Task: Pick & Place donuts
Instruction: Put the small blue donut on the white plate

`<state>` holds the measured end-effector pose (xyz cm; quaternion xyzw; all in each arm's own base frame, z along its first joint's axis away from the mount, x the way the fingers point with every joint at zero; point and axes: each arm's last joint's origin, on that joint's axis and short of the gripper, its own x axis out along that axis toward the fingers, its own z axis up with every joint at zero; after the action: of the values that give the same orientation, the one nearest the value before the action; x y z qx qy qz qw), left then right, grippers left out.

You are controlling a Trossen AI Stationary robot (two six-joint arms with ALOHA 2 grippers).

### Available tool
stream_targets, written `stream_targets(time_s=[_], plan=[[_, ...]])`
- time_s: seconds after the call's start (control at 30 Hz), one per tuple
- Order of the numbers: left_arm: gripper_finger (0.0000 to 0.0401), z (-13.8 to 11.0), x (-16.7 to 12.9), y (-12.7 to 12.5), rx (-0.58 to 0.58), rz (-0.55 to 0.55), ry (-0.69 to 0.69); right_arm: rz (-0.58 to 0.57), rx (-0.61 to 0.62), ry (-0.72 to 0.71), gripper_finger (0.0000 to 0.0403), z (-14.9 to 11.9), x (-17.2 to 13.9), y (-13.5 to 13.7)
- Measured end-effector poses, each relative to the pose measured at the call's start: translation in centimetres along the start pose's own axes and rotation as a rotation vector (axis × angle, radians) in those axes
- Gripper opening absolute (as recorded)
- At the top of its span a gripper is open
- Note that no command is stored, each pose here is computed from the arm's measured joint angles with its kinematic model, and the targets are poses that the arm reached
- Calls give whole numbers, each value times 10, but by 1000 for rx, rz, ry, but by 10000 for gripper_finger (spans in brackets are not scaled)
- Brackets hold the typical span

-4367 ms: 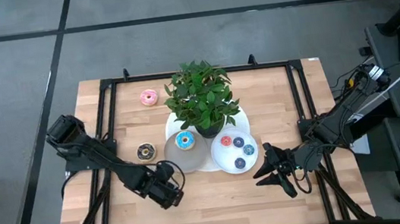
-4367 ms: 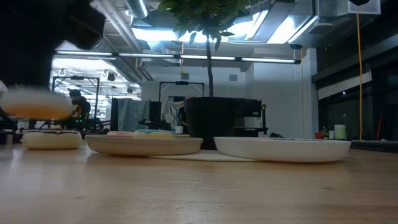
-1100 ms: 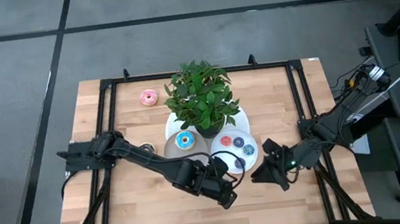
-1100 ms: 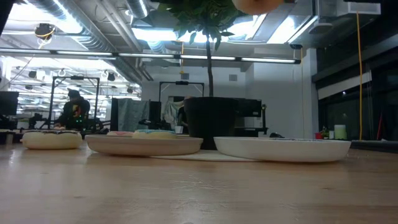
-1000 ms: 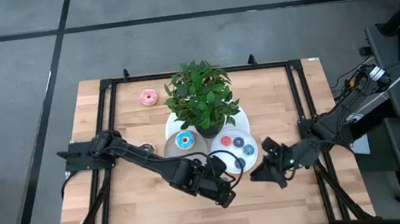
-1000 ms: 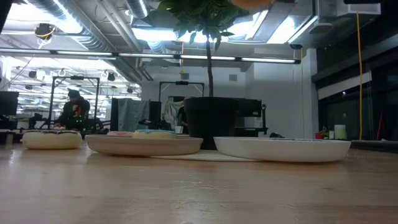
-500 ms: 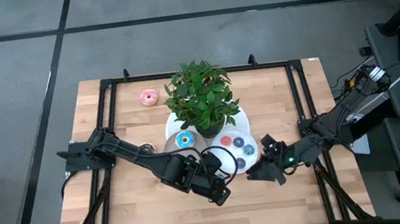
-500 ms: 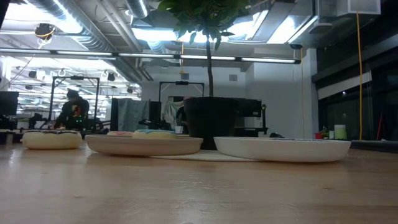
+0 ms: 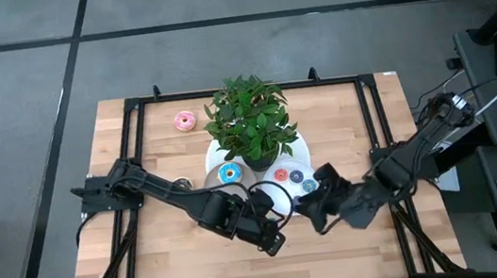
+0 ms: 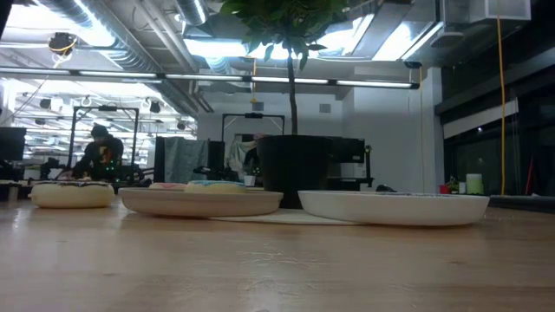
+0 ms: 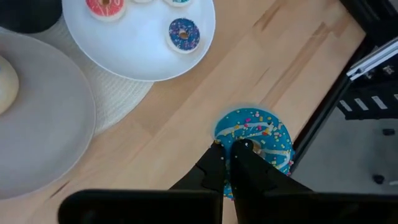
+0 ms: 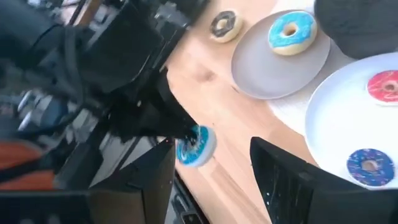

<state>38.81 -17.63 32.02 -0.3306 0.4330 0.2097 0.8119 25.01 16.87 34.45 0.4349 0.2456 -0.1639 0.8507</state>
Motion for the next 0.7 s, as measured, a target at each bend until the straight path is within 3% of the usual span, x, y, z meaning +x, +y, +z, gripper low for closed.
stream_targets(time_s=[0.2, 0.43, 0.7], plan=[[8, 1, -4, 0, 3, -9, -5, -52, 6, -17, 209, -13, 25, 16], [8, 2, -8, 1, 19, -16, -12, -103, 66, -12, 209, -33, 51, 15], [8, 2, -9, 2, 39, -5, -9, -77, 82, -15, 209, -43, 67, 18]])
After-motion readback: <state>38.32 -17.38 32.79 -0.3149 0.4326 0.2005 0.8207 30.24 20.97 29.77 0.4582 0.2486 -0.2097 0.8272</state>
